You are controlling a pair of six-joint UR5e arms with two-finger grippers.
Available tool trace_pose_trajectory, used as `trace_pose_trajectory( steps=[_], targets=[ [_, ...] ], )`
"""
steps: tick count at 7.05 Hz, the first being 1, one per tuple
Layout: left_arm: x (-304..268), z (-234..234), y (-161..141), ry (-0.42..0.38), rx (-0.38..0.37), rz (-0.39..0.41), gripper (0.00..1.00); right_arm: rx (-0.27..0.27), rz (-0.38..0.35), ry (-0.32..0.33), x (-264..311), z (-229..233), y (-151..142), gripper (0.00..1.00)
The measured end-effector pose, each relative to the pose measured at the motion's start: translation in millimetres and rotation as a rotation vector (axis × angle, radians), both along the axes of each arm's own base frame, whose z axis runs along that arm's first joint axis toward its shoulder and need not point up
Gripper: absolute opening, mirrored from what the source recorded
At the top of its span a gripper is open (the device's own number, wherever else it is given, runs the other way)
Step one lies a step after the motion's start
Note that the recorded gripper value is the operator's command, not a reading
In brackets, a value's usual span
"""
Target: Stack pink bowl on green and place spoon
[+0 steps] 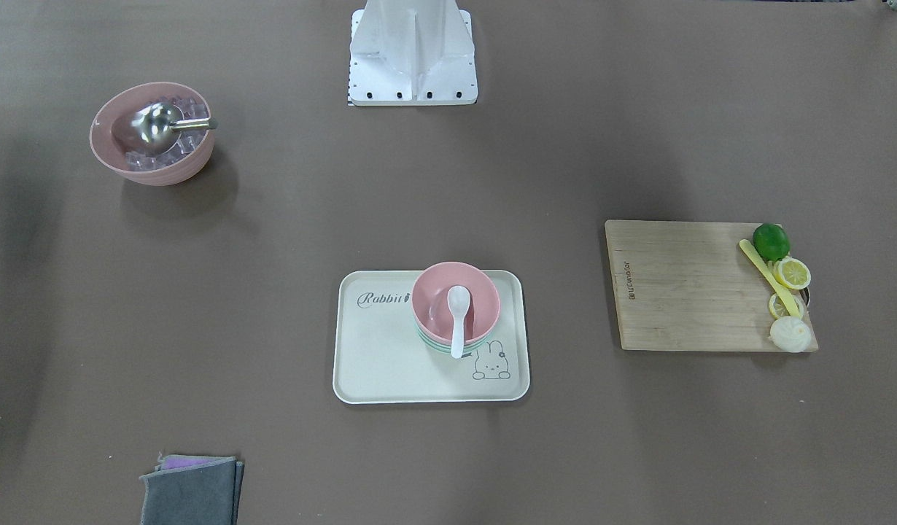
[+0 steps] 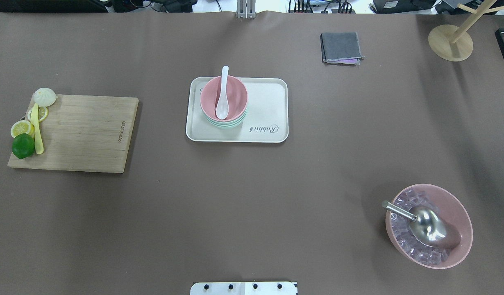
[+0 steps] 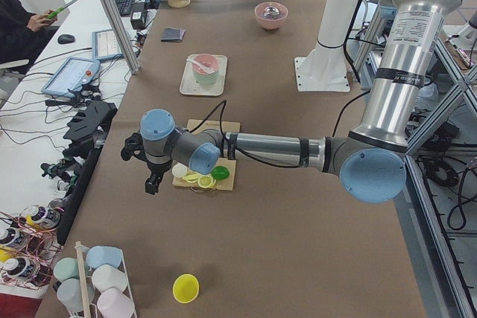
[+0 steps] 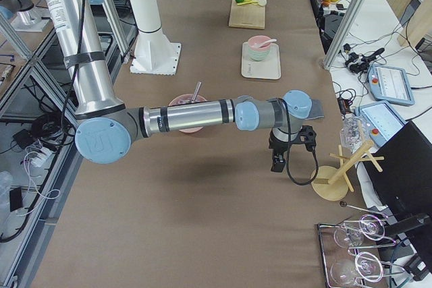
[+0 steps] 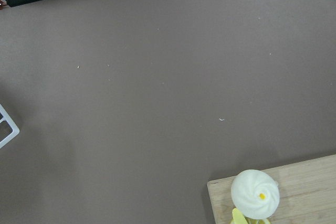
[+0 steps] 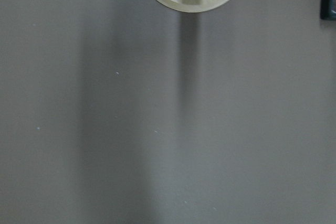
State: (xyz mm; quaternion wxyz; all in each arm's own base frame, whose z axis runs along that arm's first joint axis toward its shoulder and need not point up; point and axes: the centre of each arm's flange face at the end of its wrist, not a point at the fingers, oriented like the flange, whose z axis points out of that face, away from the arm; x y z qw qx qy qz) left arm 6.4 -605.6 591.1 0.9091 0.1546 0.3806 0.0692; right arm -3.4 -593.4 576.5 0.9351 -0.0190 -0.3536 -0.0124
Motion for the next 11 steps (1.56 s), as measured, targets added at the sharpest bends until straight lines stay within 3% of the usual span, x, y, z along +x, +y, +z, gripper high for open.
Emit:
trace_pose_trajectory(
  steps=[4,7,11],
  targets=[
    [-12.3,36.8,18.3,-0.126,-0.022,-0.054,0.98,-0.088,-0.025,-0.019,19.8,33.1,40.0,1.0],
    [-16.1,31.8,46.5,-0.006,-0.103,-0.018,0.98,-0.11,-0.009,-0.028,26.7,44.1,58.0,1.0],
    [-57.5,45.9,60.6,-0.025,-0.133,0.01,0.98,-0.124,0.039,-0.059,39.1,40.6,87.6,1.0]
  ],
)
